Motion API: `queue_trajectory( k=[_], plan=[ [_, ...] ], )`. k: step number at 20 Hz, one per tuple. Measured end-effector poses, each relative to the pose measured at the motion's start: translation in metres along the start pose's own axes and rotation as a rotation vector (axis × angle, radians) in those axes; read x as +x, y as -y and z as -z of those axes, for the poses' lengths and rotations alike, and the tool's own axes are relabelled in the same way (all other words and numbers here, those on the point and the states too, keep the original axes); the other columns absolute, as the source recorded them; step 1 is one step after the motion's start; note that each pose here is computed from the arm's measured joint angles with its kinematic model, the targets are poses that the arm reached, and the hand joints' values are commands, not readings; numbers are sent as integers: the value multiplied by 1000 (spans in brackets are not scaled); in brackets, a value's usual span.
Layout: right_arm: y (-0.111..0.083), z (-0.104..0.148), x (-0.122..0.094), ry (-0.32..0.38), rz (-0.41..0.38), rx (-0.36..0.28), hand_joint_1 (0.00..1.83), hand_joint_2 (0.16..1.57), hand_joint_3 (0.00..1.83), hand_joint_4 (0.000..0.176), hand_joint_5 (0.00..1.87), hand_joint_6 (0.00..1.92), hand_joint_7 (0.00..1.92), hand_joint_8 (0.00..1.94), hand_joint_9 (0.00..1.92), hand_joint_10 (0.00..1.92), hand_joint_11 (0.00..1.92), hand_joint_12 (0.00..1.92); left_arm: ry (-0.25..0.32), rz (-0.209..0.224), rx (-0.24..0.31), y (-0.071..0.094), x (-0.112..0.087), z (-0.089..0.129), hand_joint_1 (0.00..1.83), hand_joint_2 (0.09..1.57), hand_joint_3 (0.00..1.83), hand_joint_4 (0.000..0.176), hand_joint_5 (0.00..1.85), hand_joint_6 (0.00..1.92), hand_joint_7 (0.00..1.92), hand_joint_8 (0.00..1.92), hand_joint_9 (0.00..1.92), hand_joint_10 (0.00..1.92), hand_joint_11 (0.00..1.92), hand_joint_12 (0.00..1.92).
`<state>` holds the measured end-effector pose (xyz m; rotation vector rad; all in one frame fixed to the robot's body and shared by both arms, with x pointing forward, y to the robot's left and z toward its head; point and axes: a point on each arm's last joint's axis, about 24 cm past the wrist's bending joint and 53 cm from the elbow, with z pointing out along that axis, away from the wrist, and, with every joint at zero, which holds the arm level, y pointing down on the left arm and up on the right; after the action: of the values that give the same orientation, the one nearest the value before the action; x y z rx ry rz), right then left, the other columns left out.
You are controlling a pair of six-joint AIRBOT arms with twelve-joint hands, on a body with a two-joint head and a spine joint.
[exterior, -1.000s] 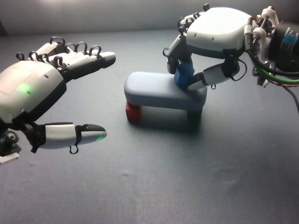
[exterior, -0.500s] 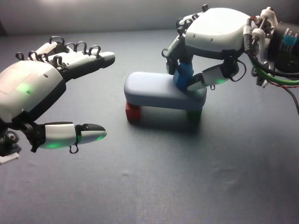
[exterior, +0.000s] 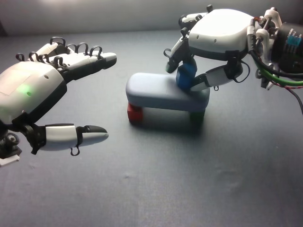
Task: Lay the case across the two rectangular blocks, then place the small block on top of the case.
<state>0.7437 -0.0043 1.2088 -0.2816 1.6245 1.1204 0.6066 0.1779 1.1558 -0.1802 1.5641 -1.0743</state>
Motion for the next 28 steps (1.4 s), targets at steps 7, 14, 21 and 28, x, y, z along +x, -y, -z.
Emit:
queue_trajectory(
  k=[7,14,21,28],
  plan=[
    [4,0,0,-3,4,15,1121,1006,0,0,662,0,846,23,738,62,111,1324,0,2,1,0,0,0,889,905,0,76,354,0,357,3,378,3,0,1042],
    [-3,-1,4,-7,-11,3,873,914,0,123,63,0,230,0,292,4,0,1040,2,9,3,1,0,0,891,912,1,63,356,0,348,0,372,1,0,1023],
    [-12,49,-47,127,-85,-67,826,921,5,173,0,0,0,0,0,0,0,0,32,20,10,4,-8,5,939,906,0,17,348,2,340,0,362,4,0,893],
    [2,150,-40,253,-250,-96,928,933,3,159,0,0,52,11,0,0,0,0,135,4,56,17,-42,23,751,996,17,52,225,0,277,0,336,0,0,984]
  ],
)
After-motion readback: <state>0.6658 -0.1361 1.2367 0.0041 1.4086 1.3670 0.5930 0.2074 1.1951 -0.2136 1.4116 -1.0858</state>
